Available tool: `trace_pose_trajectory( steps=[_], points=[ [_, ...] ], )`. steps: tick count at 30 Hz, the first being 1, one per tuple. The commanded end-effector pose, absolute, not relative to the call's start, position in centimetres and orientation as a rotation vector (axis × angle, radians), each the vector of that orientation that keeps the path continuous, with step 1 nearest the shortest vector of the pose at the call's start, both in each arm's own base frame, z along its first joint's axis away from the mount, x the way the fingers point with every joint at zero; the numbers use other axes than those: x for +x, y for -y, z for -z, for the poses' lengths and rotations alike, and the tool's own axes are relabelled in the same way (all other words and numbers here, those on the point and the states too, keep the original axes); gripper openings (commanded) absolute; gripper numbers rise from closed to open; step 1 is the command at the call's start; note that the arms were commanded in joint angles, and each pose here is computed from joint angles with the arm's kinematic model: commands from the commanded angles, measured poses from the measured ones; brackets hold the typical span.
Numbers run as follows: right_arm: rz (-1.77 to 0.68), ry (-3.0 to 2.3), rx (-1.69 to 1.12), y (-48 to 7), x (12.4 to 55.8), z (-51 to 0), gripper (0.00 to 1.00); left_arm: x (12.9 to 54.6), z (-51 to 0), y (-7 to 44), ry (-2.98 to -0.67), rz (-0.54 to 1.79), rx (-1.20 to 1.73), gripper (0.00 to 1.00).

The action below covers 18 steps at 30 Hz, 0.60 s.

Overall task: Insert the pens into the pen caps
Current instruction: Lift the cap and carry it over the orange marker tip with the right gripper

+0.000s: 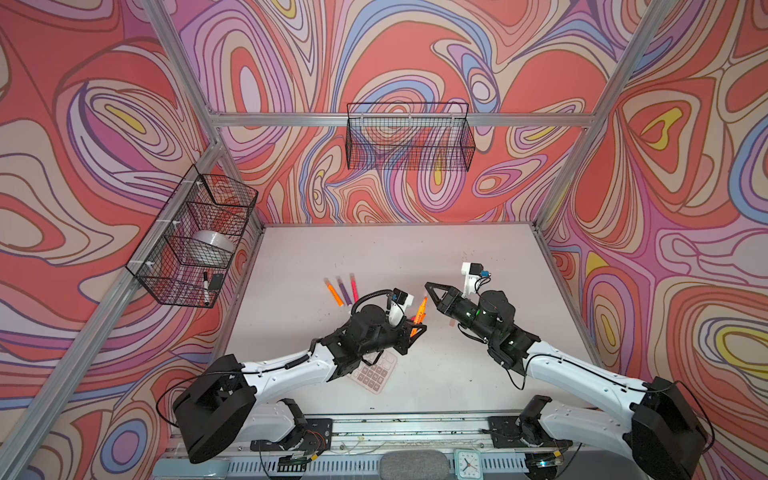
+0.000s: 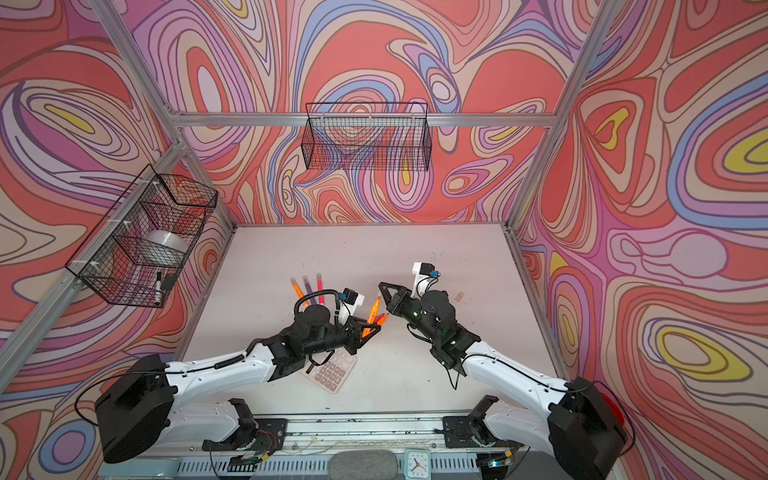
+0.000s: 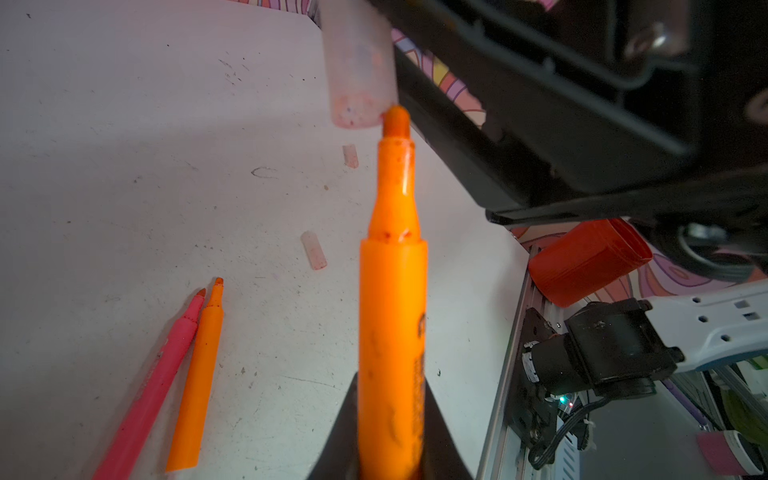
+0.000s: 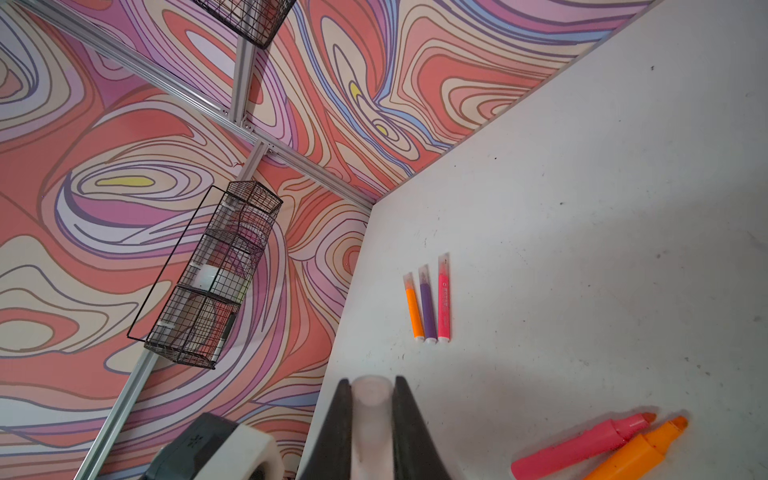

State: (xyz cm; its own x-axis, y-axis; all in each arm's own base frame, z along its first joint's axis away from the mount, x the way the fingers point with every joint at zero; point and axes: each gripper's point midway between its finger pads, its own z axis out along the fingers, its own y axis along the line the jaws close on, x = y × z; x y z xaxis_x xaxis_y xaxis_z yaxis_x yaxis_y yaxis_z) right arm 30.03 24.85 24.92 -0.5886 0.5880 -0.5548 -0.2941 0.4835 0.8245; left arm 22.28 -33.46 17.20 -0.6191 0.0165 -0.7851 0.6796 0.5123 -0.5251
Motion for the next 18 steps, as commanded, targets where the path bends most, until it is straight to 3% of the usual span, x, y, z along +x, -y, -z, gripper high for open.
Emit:
trace_pose_trajectory(
  steps=[1,18],
  points=[
    [-1.228,-1.776,0.232,-24.9,30.3,-27.1,0.01,22.4,-18.1,34.0,-1.967,1.152,0.560,0.00],
    [-1.220,-1.816,0.199,-25.5,29.3,-25.7,0.02,22.9,-18.5,33.4,-1.961,1.111,0.530,0.00]
  ],
)
